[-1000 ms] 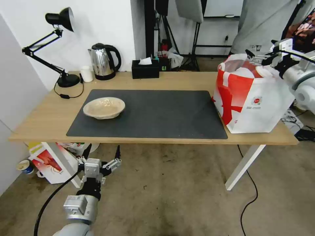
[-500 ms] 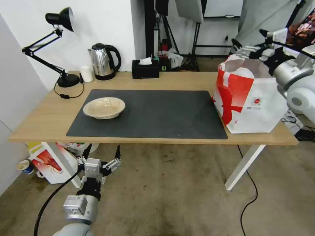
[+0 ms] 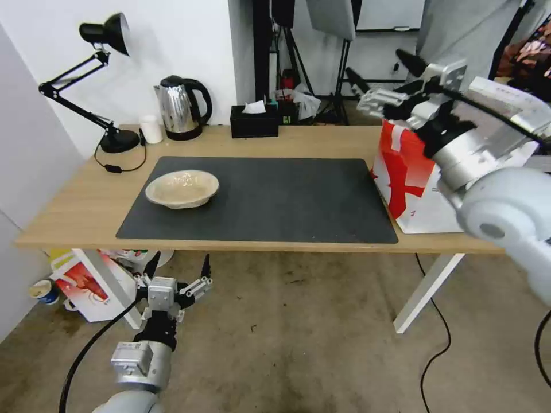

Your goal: Pick up the trash from the table and place it into the takeout bag.

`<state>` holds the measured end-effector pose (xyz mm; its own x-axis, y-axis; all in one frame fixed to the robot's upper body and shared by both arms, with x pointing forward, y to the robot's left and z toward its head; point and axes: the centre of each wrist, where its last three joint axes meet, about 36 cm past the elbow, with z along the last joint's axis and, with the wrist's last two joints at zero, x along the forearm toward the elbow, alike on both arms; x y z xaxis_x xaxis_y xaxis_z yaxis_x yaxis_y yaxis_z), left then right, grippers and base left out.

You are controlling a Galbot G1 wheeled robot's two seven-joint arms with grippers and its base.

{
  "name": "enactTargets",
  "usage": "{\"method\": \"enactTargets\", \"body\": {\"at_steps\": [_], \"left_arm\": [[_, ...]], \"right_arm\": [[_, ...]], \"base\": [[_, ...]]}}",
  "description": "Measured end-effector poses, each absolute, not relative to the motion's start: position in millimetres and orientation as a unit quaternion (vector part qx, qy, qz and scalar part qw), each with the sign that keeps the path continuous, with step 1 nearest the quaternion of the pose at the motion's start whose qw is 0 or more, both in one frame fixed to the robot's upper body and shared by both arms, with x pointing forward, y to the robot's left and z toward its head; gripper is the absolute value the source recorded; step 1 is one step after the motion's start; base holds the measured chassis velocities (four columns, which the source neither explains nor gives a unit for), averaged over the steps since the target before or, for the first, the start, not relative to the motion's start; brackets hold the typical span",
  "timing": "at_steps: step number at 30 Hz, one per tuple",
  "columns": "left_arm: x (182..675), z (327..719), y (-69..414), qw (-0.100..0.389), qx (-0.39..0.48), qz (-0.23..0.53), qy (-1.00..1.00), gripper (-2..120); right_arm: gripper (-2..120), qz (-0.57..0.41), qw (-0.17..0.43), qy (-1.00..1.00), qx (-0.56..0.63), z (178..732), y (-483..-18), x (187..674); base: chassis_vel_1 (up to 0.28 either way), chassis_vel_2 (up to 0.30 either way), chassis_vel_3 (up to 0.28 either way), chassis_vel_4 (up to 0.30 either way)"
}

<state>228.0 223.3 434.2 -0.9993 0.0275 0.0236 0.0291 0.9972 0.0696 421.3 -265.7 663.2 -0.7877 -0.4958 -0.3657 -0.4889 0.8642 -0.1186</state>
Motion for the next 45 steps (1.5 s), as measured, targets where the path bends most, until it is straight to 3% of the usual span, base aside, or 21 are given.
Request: {"method": "enactTargets", "body": {"at_steps": [12, 24, 45], "left_arm": [[228.0, 434.2, 223.3, 0.011, -0.014, -0.035, -0.999, 100], [228.0, 434.2, 223.3, 0.011, -0.014, -0.035, -0.999, 100], [228.0, 434.2, 223.3, 0.011, -0.014, -0.035, -0.999, 100]], "right_arm": [[100, 0.039, 0.205, 0.936, -0.284, 626.6, -238.0, 402.0], [100, 0.098, 0.245, 0.95, -0.164, 551.0, -221.3, 350.9], [100, 0.071, 0.299, 0.951, -0.03, 503.0, -205.5, 292.6]], "base": [[0.0, 0.0, 0.0, 0.0], [0.0, 0.0, 0.0, 0.0], [0.0, 0.0, 0.0, 0.0]]}}
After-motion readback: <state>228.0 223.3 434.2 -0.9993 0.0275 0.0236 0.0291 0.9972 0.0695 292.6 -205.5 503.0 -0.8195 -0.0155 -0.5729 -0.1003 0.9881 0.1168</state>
